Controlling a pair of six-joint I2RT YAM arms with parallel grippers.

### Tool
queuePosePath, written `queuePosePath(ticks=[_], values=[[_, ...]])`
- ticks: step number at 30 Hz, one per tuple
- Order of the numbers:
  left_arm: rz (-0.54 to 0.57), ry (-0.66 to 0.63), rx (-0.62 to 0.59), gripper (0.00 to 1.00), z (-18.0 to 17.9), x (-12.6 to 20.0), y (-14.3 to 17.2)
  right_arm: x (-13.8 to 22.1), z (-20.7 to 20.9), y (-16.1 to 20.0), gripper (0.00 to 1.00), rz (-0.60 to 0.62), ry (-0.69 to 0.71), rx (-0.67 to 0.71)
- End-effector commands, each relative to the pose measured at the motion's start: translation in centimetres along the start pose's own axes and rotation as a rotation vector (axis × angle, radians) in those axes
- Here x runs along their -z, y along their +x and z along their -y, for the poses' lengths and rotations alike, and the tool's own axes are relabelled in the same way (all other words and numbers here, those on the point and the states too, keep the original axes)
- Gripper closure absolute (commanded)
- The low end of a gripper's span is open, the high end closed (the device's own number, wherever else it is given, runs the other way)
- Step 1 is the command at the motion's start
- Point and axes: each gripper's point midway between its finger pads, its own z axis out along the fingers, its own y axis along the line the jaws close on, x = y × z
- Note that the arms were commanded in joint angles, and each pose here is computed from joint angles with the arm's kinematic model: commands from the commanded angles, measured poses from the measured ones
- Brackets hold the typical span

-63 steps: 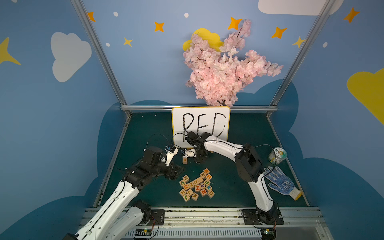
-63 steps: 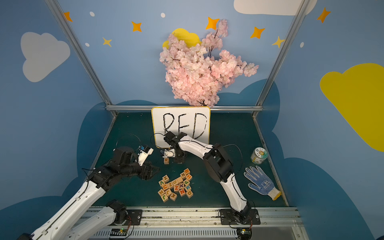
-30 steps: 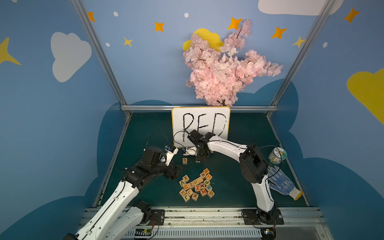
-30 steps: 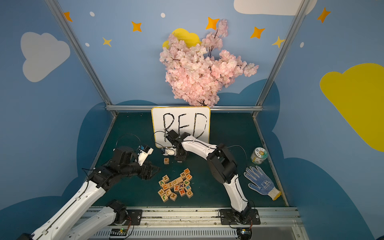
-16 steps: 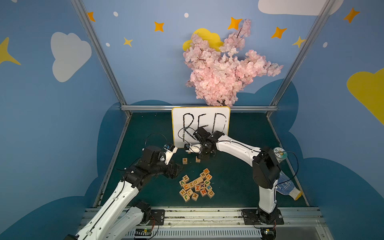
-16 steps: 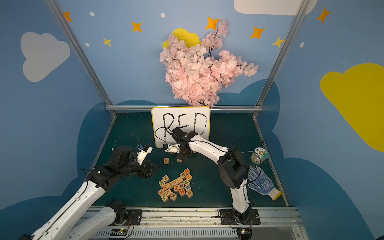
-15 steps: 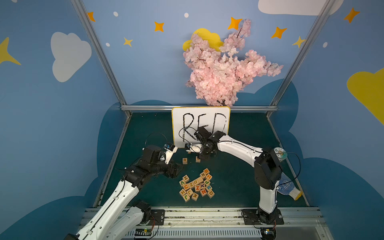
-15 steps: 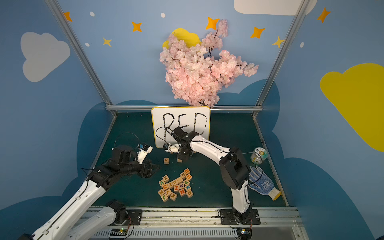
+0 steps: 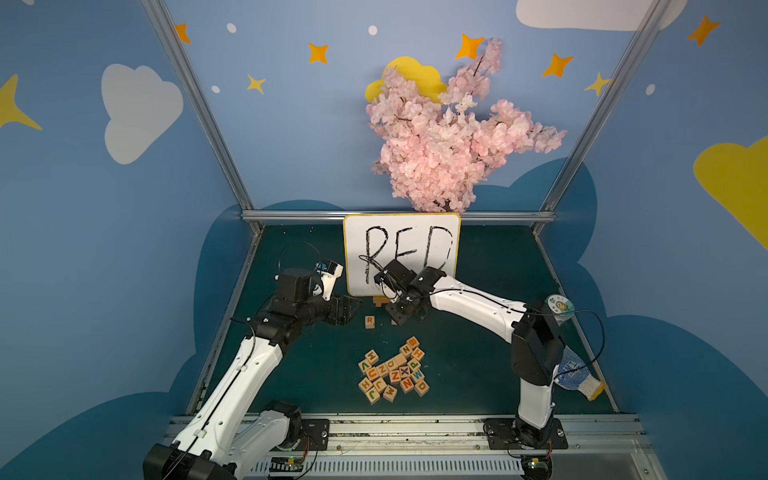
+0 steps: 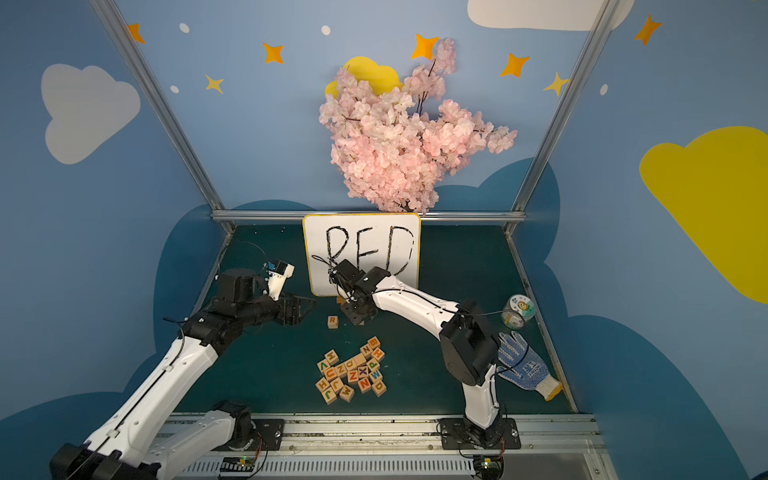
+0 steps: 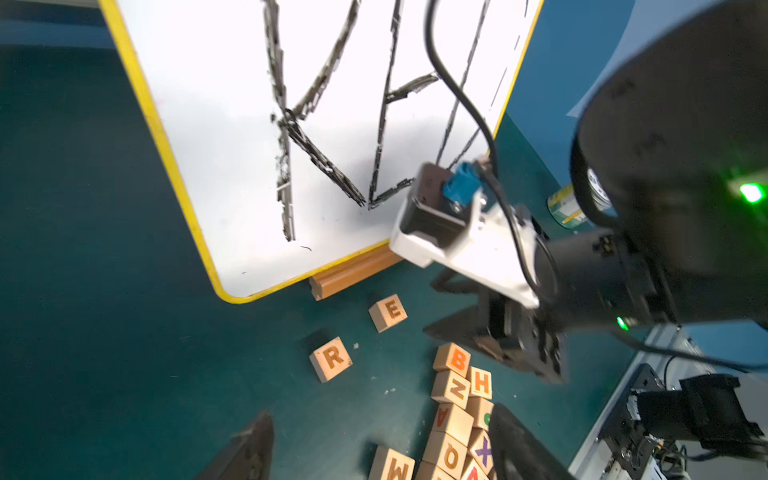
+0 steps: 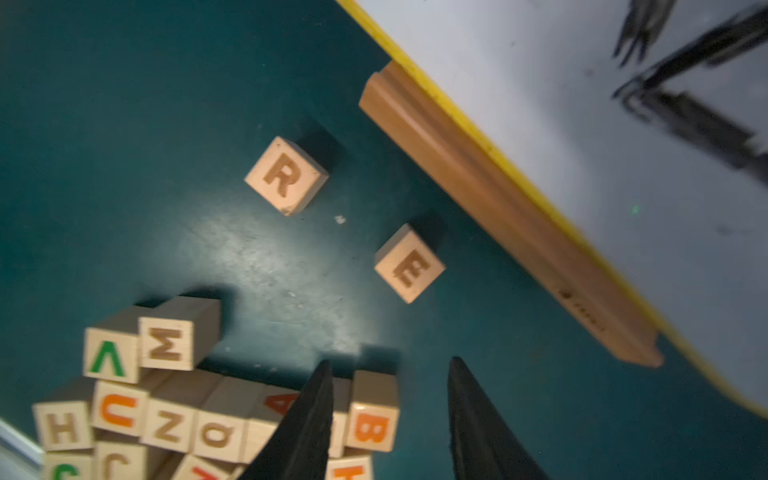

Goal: Assemble the uppercase word "red" with letter blocks
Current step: Adjust the letter block at the center of the board.

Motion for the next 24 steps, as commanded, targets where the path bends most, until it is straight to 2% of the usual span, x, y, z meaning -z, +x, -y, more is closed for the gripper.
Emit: queuePosePath(ticks=[1, 5, 8, 14, 24], values=[[0.048, -0.005, 0.037, 0.2, -0.8, 0.2, -0.9, -0.1, -0.7, 0.7, 0.52, -0.036, 0.03, -0.316], [0.071, -0.041, 0.041, 0.2, -1.4, 0.8, -1.0, -1.1, -0.1, 0.3, 0.48, -0.044, 0.086, -0.465], [0.085, -0.053, 0.039, 0.2, -1.5, 1.3, -0.9, -1.5, 0.6, -0.4, 0.45, -0.047, 0.124, -0.501], [0.095, -0.06, 0.037, 0.2, -1.6, 1.6, -1.0, -3.2, 2.0, -0.4, 0.43, -0.085, 0.166, -0.554], [0.089, -0.063, 0.047, 0.2, -2.0, 1.3, -0.9, -5.2, 3.7, -0.7, 0.5, -0.065, 0.187, -0.573]])
